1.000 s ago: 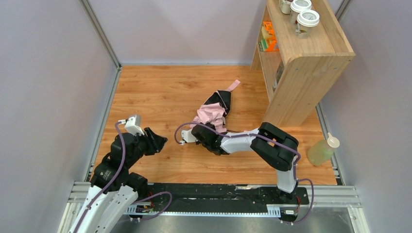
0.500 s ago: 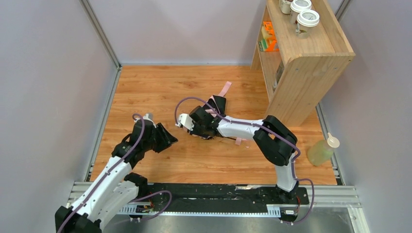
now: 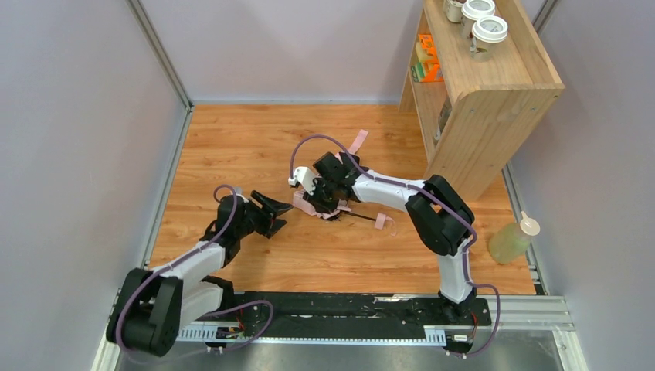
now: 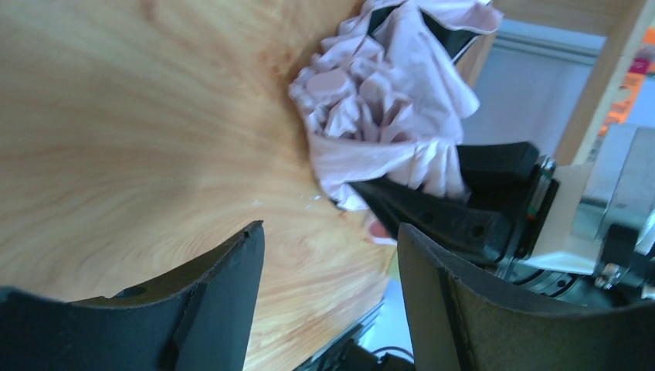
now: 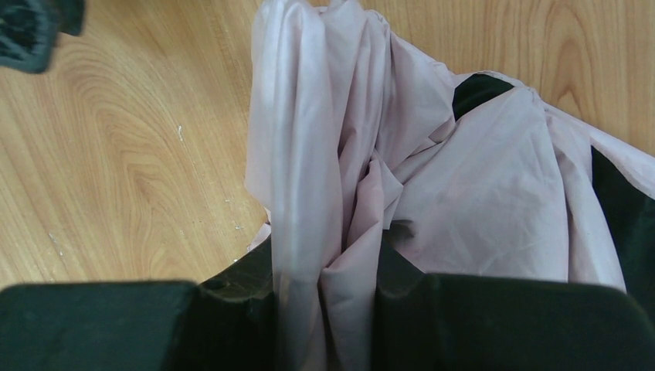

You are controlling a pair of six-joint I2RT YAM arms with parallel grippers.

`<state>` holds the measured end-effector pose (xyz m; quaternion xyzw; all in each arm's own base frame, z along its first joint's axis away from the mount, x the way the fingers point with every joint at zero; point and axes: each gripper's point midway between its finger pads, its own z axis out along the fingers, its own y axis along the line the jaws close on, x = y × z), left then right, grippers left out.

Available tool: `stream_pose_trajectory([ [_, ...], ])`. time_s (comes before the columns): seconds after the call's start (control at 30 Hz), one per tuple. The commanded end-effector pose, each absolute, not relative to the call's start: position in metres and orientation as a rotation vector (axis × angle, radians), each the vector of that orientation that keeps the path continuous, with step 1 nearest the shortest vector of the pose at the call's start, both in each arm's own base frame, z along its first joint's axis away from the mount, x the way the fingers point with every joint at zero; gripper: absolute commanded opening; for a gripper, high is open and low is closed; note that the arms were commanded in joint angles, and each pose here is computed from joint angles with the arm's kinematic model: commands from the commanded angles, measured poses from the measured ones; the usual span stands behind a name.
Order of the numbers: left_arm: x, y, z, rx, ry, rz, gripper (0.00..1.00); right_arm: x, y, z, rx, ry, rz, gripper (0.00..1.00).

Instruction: Put away the umbrella

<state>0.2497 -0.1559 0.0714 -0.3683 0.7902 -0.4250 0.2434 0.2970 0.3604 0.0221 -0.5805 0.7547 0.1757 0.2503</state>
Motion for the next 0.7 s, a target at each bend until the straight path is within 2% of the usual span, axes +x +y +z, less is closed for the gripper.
stream_pose_trajectory([
  [0.0,0.292,-0.172,0.126,-0.885,1.937,-1.369,0.71,0.194,0.314,-0.060,-1.725,2.511,0.715,0.00],
  [0.43,0.330,-0.191,0.107,-0.895,1.932,-1.409,0.72,0.208,0.320,-0.048,-1.680,2.489,0.742,0.00],
  [0.57,0.322,-0.207,0.080,-0.973,2.073,-1.363,0.73,0.211,0.323,-0.044,-1.673,2.480,0.739,0.00],
  [0.67,0.313,-0.202,0.053,-1.060,2.152,-1.238,0.73,0.213,0.323,-0.043,-1.667,2.479,0.727,0.00],
])
